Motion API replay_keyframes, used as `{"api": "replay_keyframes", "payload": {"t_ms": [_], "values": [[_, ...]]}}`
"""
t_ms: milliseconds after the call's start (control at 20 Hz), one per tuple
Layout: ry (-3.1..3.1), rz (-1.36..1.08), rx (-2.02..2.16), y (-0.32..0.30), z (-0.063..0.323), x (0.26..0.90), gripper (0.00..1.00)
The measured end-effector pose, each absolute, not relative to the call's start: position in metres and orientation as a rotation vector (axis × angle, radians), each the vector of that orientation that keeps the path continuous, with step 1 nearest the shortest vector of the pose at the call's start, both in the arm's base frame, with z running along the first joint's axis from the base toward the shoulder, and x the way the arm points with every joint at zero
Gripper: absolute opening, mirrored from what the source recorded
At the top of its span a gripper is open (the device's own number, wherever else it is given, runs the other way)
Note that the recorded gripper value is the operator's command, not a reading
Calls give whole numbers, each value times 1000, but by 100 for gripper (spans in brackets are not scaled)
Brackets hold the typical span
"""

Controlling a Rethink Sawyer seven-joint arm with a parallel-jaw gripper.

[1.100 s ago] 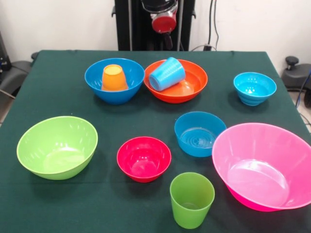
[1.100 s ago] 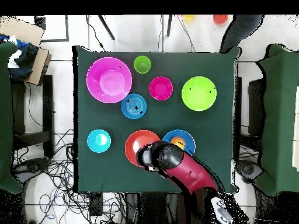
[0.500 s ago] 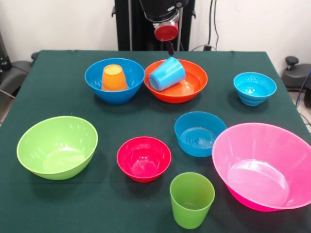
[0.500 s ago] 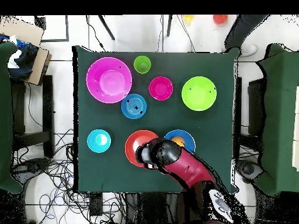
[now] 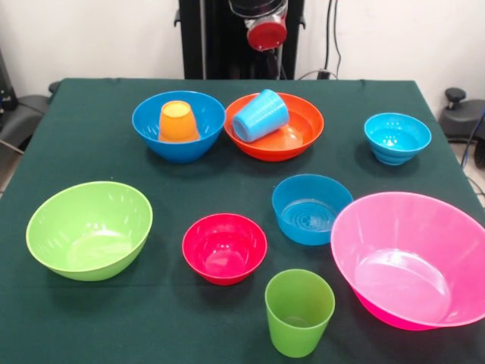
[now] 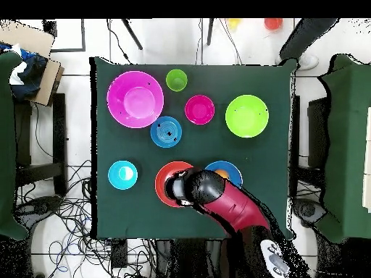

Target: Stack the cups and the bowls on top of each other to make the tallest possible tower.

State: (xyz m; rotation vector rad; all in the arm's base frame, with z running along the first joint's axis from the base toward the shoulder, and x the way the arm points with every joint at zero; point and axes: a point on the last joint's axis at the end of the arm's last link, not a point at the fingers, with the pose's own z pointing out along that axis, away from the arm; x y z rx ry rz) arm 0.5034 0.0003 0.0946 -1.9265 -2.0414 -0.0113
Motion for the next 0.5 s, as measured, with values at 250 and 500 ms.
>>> {"api": "replay_keyframes", "payload": {"t_ms": [250, 500], "values": [[-2054, -34, -1905, 9, 105, 517, 100], [-2089, -53, -1890, 26, 108, 532, 100]]}}
